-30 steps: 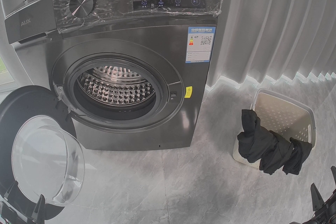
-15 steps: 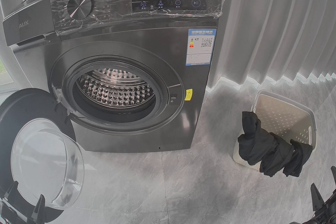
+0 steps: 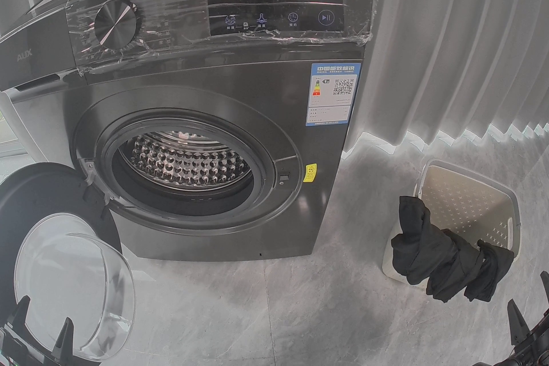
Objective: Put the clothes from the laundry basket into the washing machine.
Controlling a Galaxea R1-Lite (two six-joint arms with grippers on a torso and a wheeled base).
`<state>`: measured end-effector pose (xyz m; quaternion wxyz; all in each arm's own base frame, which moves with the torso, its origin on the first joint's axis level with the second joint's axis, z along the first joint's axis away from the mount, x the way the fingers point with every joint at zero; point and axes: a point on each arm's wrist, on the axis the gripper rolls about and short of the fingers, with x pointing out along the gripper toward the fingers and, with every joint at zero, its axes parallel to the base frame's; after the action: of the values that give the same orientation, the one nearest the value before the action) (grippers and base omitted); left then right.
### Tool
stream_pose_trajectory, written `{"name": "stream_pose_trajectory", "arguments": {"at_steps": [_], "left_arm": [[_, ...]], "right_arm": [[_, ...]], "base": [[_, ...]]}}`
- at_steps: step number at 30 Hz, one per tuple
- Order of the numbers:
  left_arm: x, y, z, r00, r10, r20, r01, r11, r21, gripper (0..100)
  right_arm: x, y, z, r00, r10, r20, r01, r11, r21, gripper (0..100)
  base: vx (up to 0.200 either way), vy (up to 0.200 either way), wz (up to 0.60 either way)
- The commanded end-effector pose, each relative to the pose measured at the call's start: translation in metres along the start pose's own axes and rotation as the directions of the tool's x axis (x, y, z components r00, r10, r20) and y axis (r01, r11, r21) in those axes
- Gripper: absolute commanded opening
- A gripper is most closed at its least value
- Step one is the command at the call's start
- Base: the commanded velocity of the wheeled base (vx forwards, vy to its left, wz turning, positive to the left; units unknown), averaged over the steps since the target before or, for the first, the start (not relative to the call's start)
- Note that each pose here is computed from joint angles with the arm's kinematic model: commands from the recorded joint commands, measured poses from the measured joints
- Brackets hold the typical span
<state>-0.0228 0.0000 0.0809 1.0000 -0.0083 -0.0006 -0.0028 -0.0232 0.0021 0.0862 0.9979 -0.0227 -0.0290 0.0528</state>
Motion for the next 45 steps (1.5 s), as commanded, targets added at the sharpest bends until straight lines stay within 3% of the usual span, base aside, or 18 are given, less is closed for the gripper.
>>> {"name": "stream_pose_trajectory", "arguments": {"at_steps": [1, 13, 19, 45], "left_arm": [[0.0002, 0.0001, -0.0047, 1.0, 0.001, -0.003, -0.001, 1.0, 0.0, 100], [0.0001, 0.0002, -0.0049, 1.0, 0.003, -0.003, -0.002, 1.0, 0.007, 100], [0.0001, 0.0001, -0.0048, 1.0, -0.001, -0.001, 0.001, 1.0, 0.001, 100], [0.0001, 0.0001, -0.0048, 1.0, 0.002, -0.001, -0.002, 1.0, 0.001, 100]], "right_arm": [[-0.0001, 0.0002, -0.0052, 1.0, 0.001, -0.002, -0.001, 1.0, 0.0, 100], [-0.0001, 0.0002, -0.0052, 1.0, 0.001, -0.002, -0.001, 1.0, 0.0, 100], [-0.0001, 0.0002, -0.0052, 1.0, 0.001, -0.002, -0.001, 1.0, 0.0, 100], [-0.0001, 0.0002, -0.0052, 1.0, 0.001, -0.002, -0.001, 1.0, 0.0, 100]], "base": [[0.2, 0.0, 0.0], [0.0, 0.0, 0.0], [0.2, 0.0, 0.0], [-0.015, 0.0, 0.0]]}}
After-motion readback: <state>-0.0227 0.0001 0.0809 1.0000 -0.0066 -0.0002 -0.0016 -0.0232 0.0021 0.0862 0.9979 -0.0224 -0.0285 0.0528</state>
